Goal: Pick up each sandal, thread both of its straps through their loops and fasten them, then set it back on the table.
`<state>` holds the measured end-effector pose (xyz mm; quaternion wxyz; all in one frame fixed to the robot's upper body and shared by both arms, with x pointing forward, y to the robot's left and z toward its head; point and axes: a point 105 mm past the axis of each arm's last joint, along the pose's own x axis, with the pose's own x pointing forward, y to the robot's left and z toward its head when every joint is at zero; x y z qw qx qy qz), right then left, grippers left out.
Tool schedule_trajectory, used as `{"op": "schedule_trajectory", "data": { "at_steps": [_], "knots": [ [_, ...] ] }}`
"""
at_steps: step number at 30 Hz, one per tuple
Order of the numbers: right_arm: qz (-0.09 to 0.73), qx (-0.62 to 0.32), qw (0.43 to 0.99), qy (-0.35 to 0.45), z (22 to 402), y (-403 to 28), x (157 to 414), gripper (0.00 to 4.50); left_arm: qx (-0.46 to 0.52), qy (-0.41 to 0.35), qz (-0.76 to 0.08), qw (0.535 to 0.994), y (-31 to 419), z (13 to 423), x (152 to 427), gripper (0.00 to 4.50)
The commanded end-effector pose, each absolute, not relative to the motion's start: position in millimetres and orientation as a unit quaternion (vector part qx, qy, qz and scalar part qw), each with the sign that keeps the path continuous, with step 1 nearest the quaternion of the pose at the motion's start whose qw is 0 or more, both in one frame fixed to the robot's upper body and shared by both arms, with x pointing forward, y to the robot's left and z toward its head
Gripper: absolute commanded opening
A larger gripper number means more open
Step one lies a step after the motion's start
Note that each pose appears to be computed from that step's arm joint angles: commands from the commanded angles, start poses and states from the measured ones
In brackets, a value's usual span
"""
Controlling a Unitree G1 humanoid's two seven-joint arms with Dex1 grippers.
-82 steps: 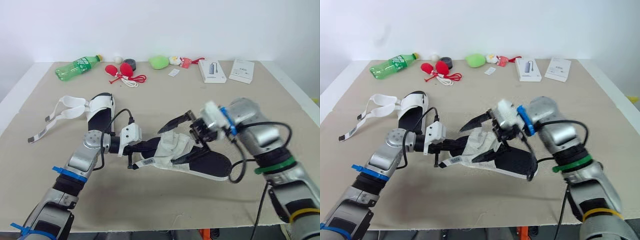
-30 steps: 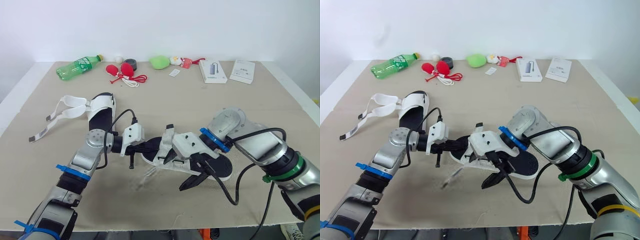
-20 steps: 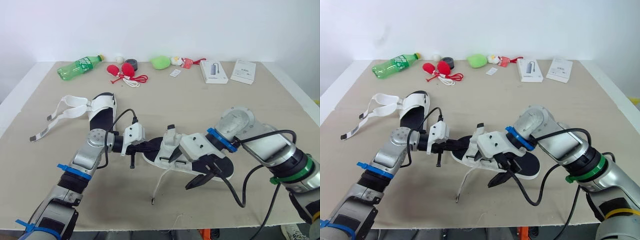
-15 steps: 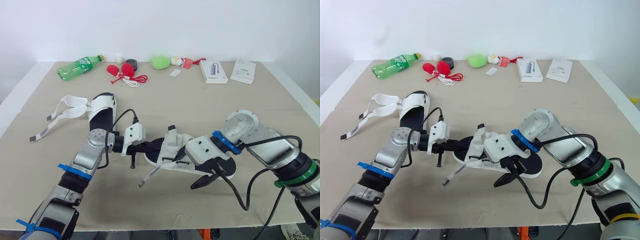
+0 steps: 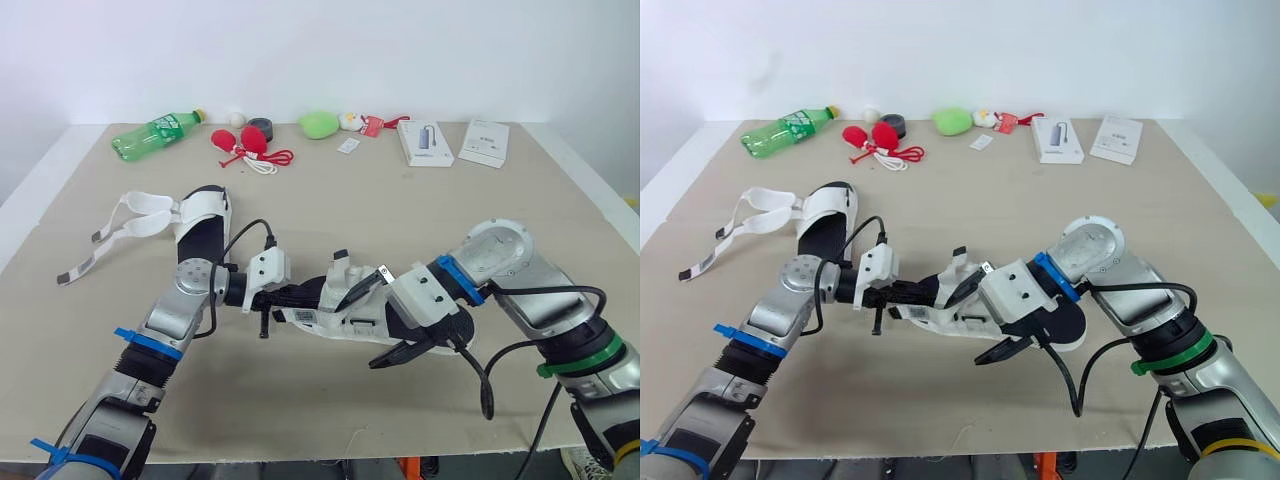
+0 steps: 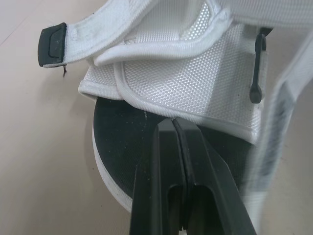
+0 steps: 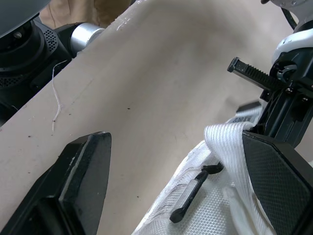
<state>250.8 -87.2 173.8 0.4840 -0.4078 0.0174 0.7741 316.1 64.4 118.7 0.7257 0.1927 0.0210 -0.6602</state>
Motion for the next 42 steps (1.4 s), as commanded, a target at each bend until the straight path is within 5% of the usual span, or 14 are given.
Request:
{"op": "schedule_trajectory", "data": {
  "at_steps": [1, 25, 35, 42],
  "knots": [
    [0.789, -0.403, 0.463, 0.009, 180, -82, 242, 4.42, 0.195, 0.019, -0.662, 0.723, 65, 120, 315, 0.0],
    [0.788, -0.47, 0.395, 0.05, 156, -121, 235, 4.42, 0.194, 0.024, -0.662, 0.723, 66, 118, 317, 0.0],
    [0.815, -0.153, 0.52, 0.204, 178, -112, 193, 4.42, 0.192, 0.026, -0.665, 0.721, 66, 119, 317, 0.0],
    [0.757, -0.073, 0.587, 0.277, 166, -102, 194, 4.42, 0.191, 0.025, -0.664, 0.723, 66, 120, 318, 0.0]
  ]
}}
